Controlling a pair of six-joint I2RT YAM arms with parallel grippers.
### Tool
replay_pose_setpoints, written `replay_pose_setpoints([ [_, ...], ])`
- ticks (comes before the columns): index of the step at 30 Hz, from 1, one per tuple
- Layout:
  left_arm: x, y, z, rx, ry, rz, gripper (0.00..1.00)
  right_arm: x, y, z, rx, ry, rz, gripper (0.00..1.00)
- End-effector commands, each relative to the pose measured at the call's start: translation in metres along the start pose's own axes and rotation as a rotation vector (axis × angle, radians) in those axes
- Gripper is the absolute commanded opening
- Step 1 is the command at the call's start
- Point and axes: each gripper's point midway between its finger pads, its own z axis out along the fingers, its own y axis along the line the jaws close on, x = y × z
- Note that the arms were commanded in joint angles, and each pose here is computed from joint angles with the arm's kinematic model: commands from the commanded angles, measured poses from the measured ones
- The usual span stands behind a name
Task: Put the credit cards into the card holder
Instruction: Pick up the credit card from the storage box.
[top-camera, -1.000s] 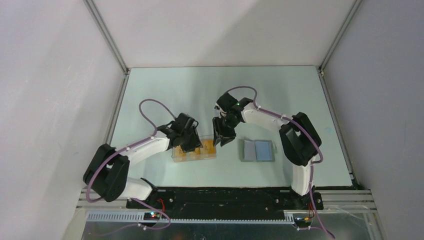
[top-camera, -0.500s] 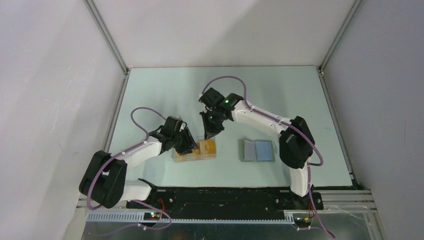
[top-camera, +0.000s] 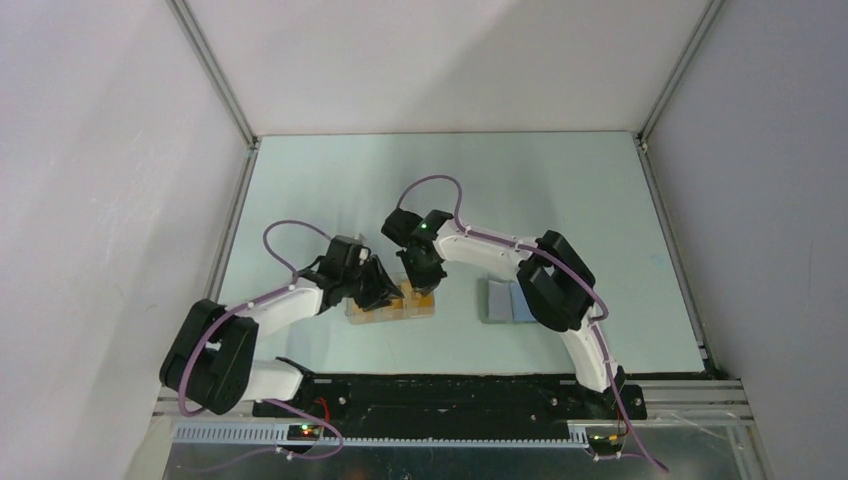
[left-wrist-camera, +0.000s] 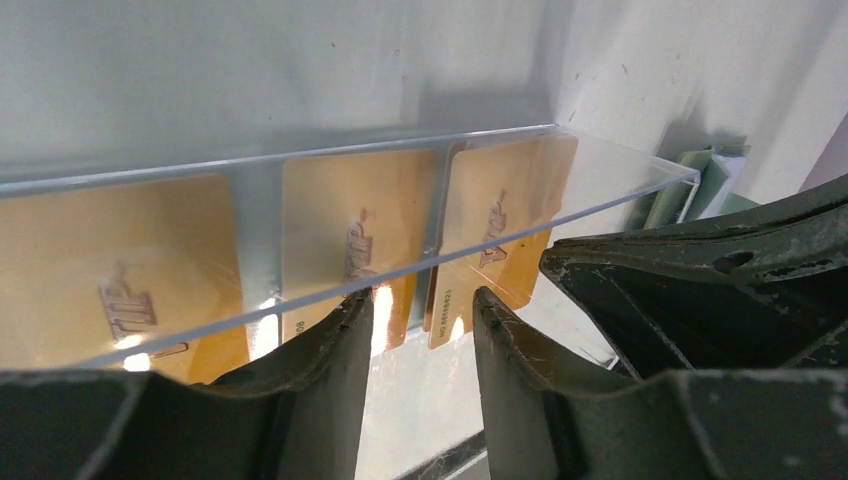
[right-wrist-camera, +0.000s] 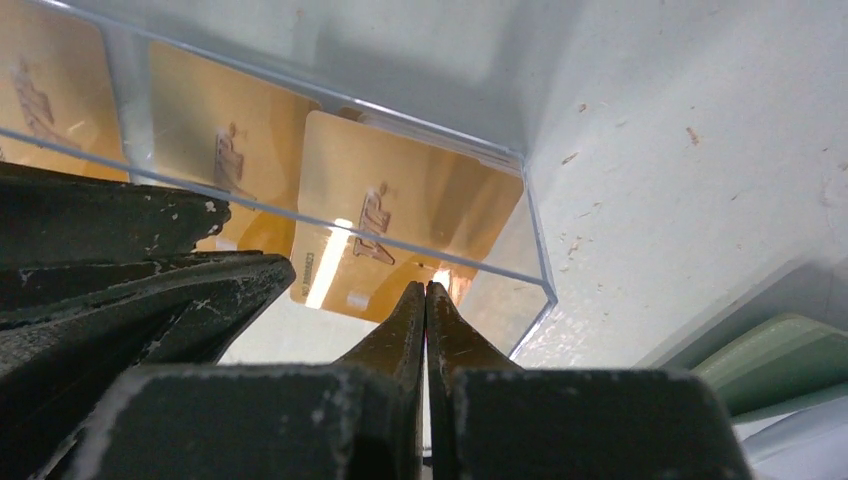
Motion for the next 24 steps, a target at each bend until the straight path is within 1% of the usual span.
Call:
replay_pose_setpoints([
  [1,-0.006,-0.006,0.003,0.03,-0.013,-0.001,0.45,-0.006,-0.012,0.008,0.099,-0.036,-0.029,0.0],
  [9,-0.004,-0.003,0.012,0.024,0.017,-0.001,0.42,0.005,-0.012,0.026,0.122,0.008,-0.051,0.0],
  [24,0.007,-0.01,0.03,0.055,0.101,0.001,0.38,0.01,-0.005,0.03,0.058,0.034,-0.029,0.0],
])
